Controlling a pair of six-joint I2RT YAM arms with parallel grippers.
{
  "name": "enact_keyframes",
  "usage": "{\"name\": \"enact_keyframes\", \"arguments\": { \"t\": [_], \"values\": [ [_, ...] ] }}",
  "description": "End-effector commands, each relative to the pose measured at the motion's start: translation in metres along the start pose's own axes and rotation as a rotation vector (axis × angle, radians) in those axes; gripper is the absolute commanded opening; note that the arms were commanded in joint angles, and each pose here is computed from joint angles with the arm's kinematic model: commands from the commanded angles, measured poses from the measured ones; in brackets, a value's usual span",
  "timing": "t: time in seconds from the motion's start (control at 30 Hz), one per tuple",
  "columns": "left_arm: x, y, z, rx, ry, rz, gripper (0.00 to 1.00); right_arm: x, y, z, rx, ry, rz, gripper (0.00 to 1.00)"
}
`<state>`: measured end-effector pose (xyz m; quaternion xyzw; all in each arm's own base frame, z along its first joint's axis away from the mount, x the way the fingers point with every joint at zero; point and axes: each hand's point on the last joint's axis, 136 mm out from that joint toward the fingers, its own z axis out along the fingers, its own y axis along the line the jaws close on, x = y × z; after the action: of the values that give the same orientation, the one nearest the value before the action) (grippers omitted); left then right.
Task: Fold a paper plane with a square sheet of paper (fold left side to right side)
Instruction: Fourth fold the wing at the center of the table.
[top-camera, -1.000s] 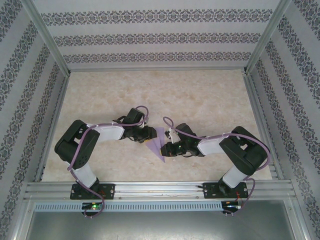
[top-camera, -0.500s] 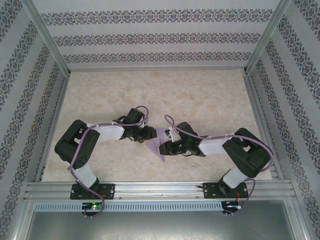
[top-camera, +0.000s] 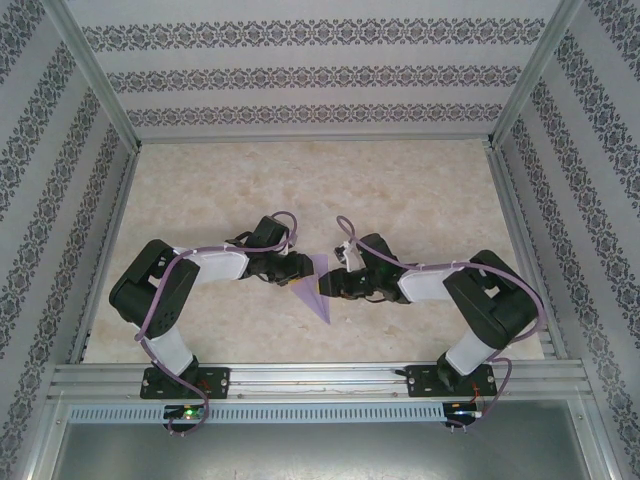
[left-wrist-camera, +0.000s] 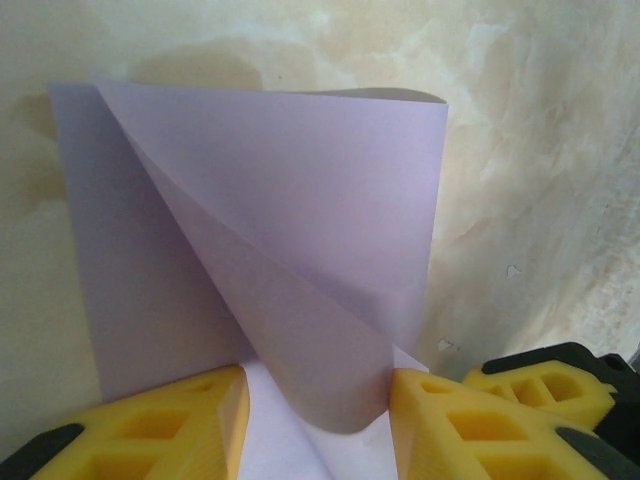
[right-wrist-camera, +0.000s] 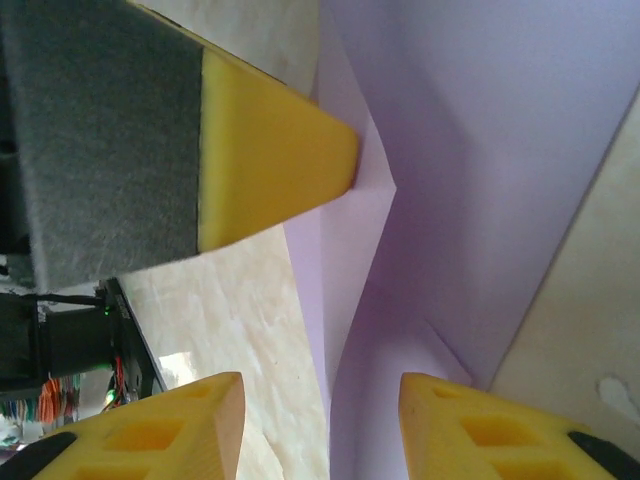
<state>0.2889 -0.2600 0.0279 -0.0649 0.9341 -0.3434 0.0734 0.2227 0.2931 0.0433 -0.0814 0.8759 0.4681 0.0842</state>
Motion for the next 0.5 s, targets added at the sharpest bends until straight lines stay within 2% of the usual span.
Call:
{"name": "enact_keyframes", "arguments": {
  "t": [0.0,0.47],
  "values": [
    [0.008,0.017,0.005,-0.077,0.013,-0.005,0.43,-0.014,0.010,0.005,-0.045,-0.013,-0.012,0.44],
    [0.009,0.016,0.005,-0.073,0.014,-0.004,0.43,-0.025,0.000,0.009,-0.030,-0.028,0.003,0.27]
  ]
}}
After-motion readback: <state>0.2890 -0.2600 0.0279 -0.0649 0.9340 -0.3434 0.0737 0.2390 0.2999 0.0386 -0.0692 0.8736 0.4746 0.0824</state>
